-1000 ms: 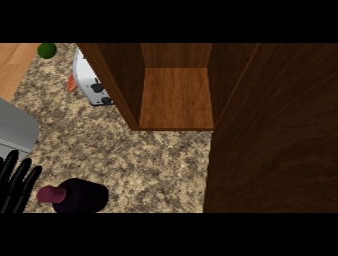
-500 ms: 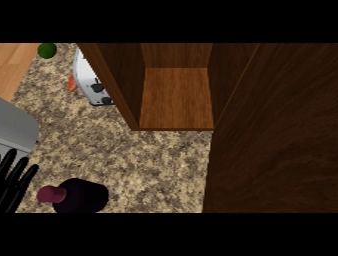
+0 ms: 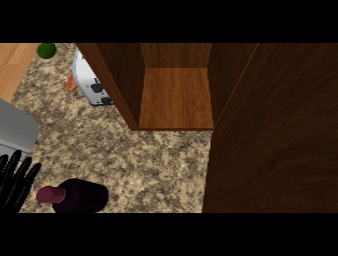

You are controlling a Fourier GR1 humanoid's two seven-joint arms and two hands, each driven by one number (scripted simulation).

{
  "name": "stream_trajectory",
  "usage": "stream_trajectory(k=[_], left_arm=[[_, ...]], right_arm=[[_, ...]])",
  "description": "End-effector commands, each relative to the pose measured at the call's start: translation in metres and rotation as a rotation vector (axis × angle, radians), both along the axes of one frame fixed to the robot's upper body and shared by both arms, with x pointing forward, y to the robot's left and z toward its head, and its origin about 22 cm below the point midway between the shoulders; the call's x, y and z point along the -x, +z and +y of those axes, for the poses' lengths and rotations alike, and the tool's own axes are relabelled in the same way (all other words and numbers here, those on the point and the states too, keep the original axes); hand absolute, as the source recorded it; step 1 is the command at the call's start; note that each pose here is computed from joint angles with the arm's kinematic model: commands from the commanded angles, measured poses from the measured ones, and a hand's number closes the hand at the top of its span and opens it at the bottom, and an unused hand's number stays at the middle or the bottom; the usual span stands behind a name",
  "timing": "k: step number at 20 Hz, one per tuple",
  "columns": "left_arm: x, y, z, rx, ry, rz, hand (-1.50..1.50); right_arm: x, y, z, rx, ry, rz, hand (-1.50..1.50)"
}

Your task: Pick up the wine, place it into the cabinet and close the cabinet

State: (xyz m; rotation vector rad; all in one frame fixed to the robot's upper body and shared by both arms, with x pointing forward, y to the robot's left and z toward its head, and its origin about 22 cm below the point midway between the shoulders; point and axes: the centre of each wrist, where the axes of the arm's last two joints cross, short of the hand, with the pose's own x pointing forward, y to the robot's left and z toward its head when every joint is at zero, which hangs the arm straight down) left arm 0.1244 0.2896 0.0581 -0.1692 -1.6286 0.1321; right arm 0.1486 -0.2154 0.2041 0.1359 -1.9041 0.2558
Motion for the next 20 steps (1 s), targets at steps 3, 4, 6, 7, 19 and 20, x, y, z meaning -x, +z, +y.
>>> stream_trajectory(k=[3,4,6,7,19,20], left_arm=[[-0.005,-0.033,0.011,0.002,0.028,-0.022,-1.5],[-0.006,-0.043,0.013,-0.004,0.001,0.017,-1.5],[-0.005,-0.058,0.01,-0.011,-0.011,0.017,-1.5],[-0.02,-0.041,-0.002,-0.008,0.009,0.031,-1.5],[-0.016,-0.094,0.009,0.01,-0.035,0.036,-1.5],[-0.015,-0.087,0.021,0.011,-0.048,0.057,-1.5]], right_arm=[[0.022,-0.006,-0.006,-0.044,0.044,-0.04,-1.5],[0.027,0.018,-0.013,-0.022,0.042,-0.035,-1.5],[0.029,0.01,-0.002,-0.041,0.042,-0.028,-1.5],[0.022,0.011,-0.003,-0.046,0.06,-0.032,-1.5],[0.028,0.011,-0.005,-0.028,0.059,-0.034,-1.5],[0.02,0.006,0.0,-0.036,0.054,-0.049,-1.5]])
